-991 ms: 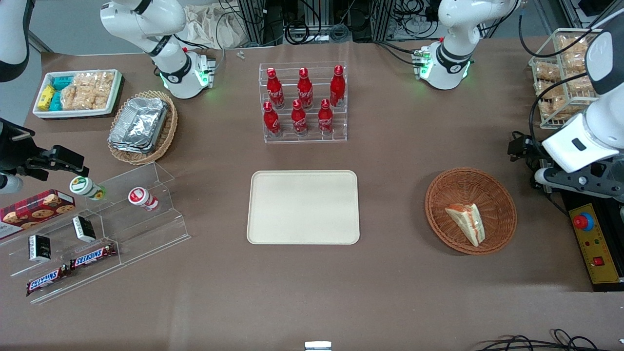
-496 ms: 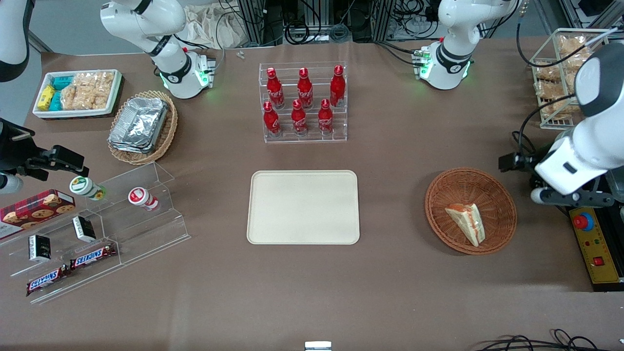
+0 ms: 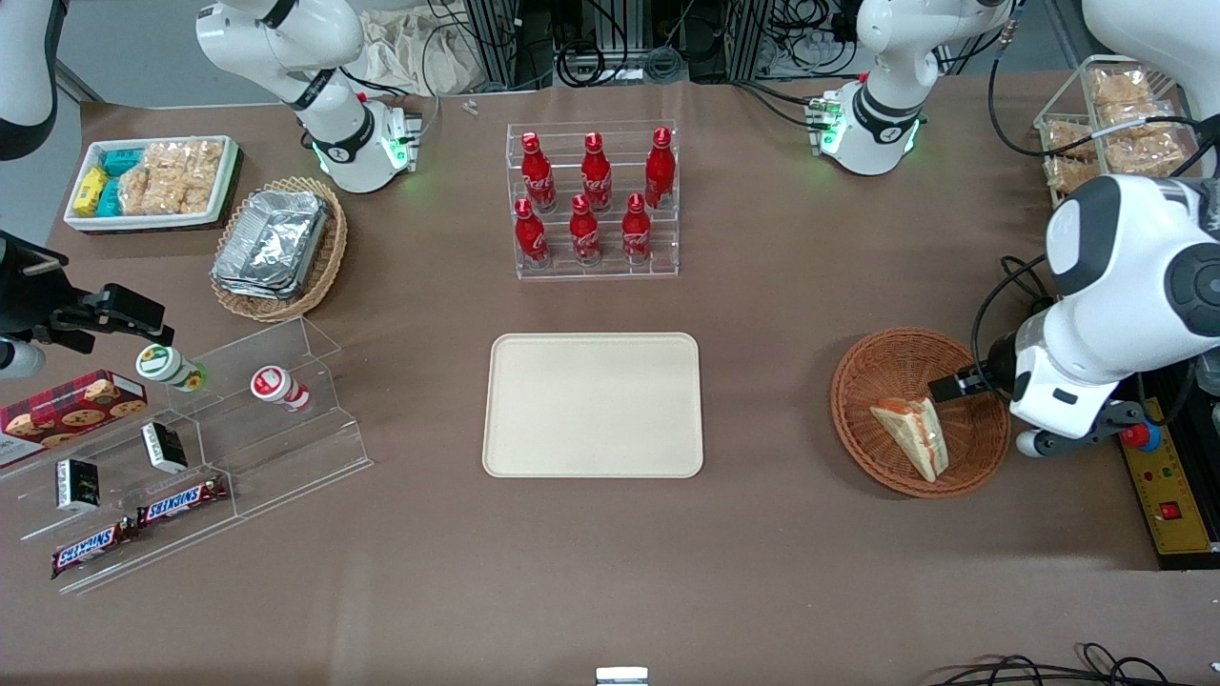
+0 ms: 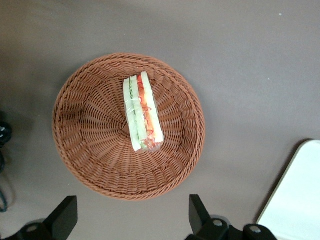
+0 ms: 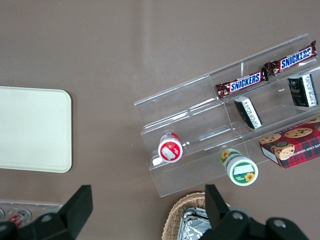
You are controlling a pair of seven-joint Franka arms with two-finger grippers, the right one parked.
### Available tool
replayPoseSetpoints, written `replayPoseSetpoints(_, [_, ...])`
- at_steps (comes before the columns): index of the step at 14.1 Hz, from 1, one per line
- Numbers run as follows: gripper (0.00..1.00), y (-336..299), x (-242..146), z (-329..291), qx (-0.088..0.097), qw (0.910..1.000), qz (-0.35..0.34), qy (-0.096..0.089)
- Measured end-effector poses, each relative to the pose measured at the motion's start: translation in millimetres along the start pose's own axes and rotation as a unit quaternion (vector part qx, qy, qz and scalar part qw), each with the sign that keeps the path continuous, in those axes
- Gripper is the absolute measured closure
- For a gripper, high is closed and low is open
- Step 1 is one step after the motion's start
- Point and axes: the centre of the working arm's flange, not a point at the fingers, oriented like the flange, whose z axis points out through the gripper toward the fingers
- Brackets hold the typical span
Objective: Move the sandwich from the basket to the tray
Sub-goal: 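Move the left gripper down over the wrapped sandwich in the wicker basket, then lower the left gripper around the sandwich and close its fingers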
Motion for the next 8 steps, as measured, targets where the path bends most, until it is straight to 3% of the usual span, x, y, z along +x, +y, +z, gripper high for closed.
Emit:
replayPoseSetpoints(3, [0.00,-1,-1,28,-0.010,0.9991,-0.038,0.015])
replayPoseSetpoints(8, [0.00,-9,4,72,-0.022,0.9960,-0.085,0.019])
